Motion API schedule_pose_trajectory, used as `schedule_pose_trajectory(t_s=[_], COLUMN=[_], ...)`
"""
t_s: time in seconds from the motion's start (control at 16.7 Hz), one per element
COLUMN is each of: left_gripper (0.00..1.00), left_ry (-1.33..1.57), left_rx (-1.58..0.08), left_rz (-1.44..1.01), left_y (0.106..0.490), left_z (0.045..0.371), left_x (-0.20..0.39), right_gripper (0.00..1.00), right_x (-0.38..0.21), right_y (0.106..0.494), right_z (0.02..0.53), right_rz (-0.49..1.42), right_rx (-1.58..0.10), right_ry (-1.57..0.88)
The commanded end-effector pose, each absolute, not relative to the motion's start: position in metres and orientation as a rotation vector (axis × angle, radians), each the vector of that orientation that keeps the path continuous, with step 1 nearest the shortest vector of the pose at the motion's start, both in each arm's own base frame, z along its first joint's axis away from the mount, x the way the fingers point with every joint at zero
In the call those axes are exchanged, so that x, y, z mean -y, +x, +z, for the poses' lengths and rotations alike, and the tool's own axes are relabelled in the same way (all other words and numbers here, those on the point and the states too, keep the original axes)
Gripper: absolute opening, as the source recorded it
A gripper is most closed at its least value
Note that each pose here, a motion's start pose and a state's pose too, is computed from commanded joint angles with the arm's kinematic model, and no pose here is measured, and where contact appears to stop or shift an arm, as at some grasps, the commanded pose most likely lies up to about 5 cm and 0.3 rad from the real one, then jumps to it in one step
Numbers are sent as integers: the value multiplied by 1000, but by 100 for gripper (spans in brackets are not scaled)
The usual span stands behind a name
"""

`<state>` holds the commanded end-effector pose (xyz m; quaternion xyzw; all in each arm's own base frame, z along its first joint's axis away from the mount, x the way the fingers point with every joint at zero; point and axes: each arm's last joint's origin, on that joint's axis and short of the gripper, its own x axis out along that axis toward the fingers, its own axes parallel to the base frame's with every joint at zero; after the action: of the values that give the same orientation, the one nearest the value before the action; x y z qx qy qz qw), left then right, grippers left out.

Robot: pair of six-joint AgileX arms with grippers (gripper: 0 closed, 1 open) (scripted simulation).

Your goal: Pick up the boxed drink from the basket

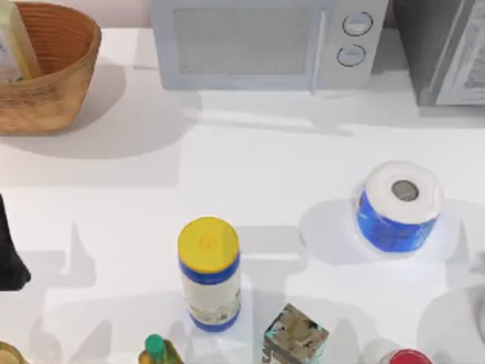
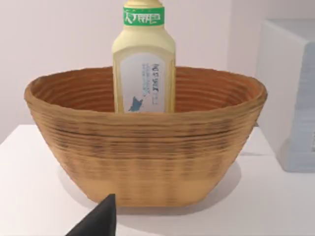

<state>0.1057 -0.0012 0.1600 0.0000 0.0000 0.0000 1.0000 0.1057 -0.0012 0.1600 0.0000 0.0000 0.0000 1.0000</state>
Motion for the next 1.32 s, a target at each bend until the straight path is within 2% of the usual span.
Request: schedule_pose_trajectory(t_s=[0.3, 0.66, 1.02, 1.32], left_gripper=[100, 100, 100, 100], left_ry=[-5, -8, -7, -6], left_rx=[-11, -13, -2, -3], left_rz=[1, 0, -9, -12], left_y=[108, 135, 204, 277], left_z=[164, 201, 233, 222], left_x=[1, -2, -10, -21], right_gripper=[100, 100, 100, 100], right_x=[1, 1, 1, 1], right_y=[106, 106, 106, 106], right_z=[160, 160, 160, 160], right_rz=[0, 0, 0, 0], right_rx=[0, 0, 0, 0], right_ry=[0, 0, 0, 0])
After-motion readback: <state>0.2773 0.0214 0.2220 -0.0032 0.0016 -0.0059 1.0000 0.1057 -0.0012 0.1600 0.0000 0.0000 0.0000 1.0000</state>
